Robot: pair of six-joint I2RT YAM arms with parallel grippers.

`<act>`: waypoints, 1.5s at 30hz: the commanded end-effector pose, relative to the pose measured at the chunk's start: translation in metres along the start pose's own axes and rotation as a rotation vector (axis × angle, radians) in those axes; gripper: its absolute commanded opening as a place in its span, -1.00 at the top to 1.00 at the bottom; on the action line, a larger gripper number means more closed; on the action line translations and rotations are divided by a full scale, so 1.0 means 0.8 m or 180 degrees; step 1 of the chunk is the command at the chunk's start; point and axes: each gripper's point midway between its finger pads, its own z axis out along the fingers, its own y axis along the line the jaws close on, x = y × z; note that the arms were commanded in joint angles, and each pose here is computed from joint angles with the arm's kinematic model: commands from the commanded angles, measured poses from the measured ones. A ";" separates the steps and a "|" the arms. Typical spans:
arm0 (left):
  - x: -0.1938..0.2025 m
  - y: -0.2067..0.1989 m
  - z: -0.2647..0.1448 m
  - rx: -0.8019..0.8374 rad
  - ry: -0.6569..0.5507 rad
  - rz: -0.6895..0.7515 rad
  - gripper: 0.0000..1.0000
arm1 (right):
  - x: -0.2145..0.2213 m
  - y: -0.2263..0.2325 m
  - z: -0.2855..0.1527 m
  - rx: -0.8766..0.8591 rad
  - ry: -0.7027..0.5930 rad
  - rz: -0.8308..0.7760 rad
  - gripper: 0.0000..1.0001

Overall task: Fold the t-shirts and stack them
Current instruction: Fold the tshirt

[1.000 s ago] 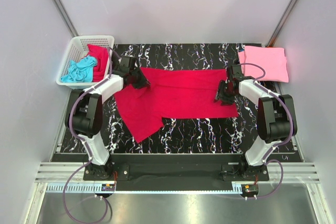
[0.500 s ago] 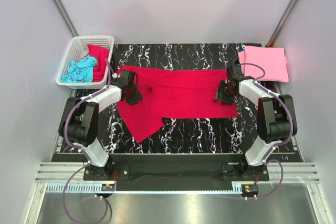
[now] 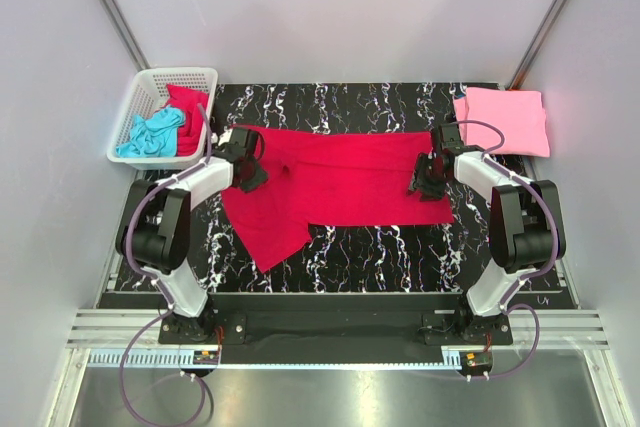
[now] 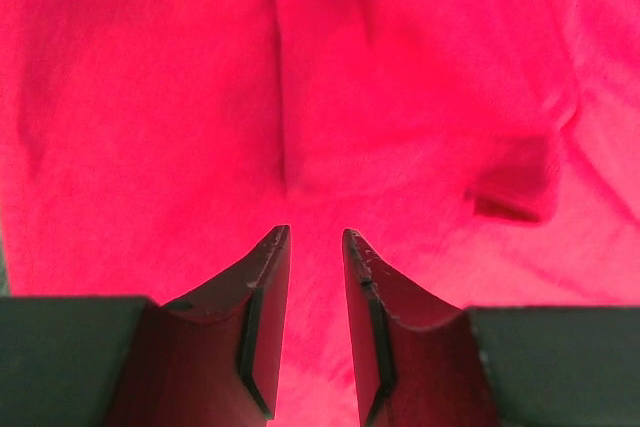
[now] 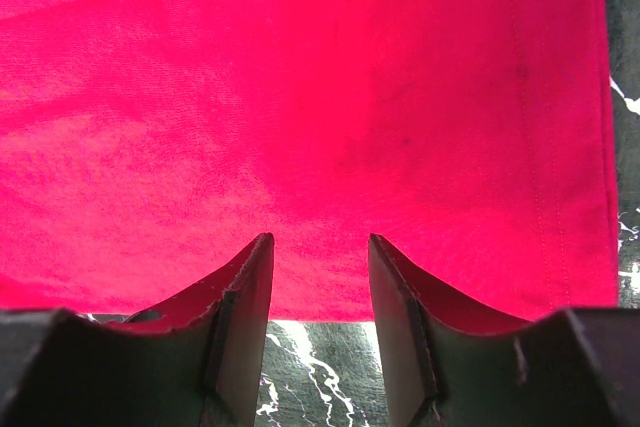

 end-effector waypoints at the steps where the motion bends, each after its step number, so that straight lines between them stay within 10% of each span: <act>1: -0.030 -0.019 0.009 -0.0006 -0.0237 -0.0061 0.37 | -0.002 0.010 -0.002 -0.0098 -0.0031 -0.0036 0.01; 16: -0.032 -0.017 0.034 -0.0193 -0.0215 -0.0108 0.41 | -0.004 0.009 -0.001 -0.0070 -0.0040 -0.0045 0.02; 24: -0.032 -0.016 0.032 -0.0215 -0.0196 -0.0102 1.00 | -0.007 0.010 -0.005 -0.0083 -0.0076 -0.0040 0.02; 32: -0.039 -0.016 0.015 -0.0192 -0.0261 -0.0067 0.55 | -0.005 0.010 -0.005 -0.0083 -0.0055 -0.0033 0.02; 45: -0.036 0.004 0.016 -0.0408 -0.0280 -0.0050 0.46 | -0.007 0.010 -0.007 -0.0081 -0.0083 -0.0036 0.02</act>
